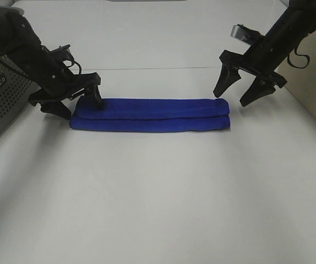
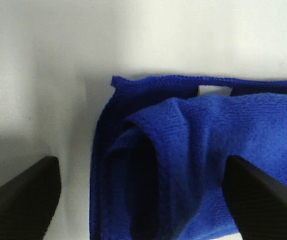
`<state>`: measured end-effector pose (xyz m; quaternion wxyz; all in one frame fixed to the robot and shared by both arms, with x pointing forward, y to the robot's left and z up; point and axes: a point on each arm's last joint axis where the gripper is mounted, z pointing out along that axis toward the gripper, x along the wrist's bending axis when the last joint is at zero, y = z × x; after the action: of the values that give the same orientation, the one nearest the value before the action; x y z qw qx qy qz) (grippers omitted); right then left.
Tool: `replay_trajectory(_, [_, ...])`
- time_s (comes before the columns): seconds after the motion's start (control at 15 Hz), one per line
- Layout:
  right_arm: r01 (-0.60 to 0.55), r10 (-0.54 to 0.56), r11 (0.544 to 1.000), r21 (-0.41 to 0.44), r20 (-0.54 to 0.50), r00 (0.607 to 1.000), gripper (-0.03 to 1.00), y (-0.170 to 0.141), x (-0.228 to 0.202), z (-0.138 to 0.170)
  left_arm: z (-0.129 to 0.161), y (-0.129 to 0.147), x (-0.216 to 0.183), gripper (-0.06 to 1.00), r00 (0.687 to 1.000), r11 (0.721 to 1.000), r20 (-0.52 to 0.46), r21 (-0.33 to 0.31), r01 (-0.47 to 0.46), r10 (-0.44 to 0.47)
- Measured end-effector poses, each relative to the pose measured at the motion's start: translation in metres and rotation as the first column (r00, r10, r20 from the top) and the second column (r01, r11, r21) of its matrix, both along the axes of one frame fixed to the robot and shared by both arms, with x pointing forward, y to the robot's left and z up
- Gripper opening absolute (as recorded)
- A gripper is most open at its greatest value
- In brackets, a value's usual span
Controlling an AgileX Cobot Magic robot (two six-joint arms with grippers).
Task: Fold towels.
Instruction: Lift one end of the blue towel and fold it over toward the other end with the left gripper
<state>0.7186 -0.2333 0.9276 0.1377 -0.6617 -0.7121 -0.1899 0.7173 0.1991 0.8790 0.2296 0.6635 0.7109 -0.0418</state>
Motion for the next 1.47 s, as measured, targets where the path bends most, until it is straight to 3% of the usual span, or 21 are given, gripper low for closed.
replay_trajectory(0.13, [0.000,0.000,1.000,-0.001,0.000,1.000,0.75,0.000,0.000,0.000,-0.002,-0.003,0.001,0.69,1.000,0.999,0.002,-0.037,-0.009,0.009])
replay_trajectory(0.2, [-0.002,0.002,1.000,-0.005,0.000,1.000,0.75,0.000,0.000,0.000,-0.005,-0.003,0.001,0.56,1.000,0.999,-0.002,-0.041,-0.011,0.011])
replay_trajectory(0.33, [-0.003,0.003,1.000,-0.010,0.001,1.000,0.75,-0.001,0.000,0.000,-0.009,-0.003,0.001,0.17,1.000,0.999,-0.010,-0.035,-0.008,0.008])
replay_trajectory(0.4, [-0.003,0.003,1.000,-0.010,0.001,1.000,0.75,-0.001,0.000,0.000,-0.009,-0.002,0.001,0.08,1.000,1.000,-0.008,-0.025,-0.002,0.001])
replay_trajectory(0.6, [-0.005,0.005,1.000,-0.014,0.001,1.000,0.75,-0.001,0.000,-0.001,0.004,0.002,0.000,0.08,0.999,0.998,0.021,0.037,0.043,-0.043])
replay_trajectory(0.8, [-0.005,0.005,1.000,-0.015,0.000,1.000,0.75,-0.001,0.000,-0.001,0.049,0.007,0.001,0.08,0.995,0.990,0.046,0.113,0.082,-0.088])
replay_trajectory(0.93, [-0.005,0.005,1.000,-0.015,0.000,1.000,0.75,-0.001,0.000,-0.001,0.087,0.008,0.004,0.08,0.995,0.989,0.048,0.123,0.078,-0.084])
replay_trajectory(1.13, [-0.005,0.005,1.000,-0.015,0.000,1.000,0.75,-0.001,0.000,-0.001,0.119,-0.005,0.005,0.08,0.995,0.995,0.049,0.050,0.081,-0.083])
replay_trajectory(1.27, [-0.005,0.005,1.000,-0.015,0.000,1.000,0.75,-0.001,0.000,-0.001,0.126,-0.033,0.000,0.08,0.994,0.995,0.052,-0.032,0.093,-0.091])
replay_trajectory(1.33, [-0.005,0.005,1.000,-0.015,0.000,1.000,0.75,-0.001,0.000,-0.001,0.126,-0.041,-0.002,0.08,0.994,0.994,0.049,-0.045,0.096,-0.094])
replay_trajectory(1.47, [-0.005,0.005,1.000,-0.015,0.000,1.000,0.75,-0.001,0.000,-0.001,0.117,-0.085,-0.010,0.08,0.992,0.988,0.048,-0.097,0.117,-0.113])
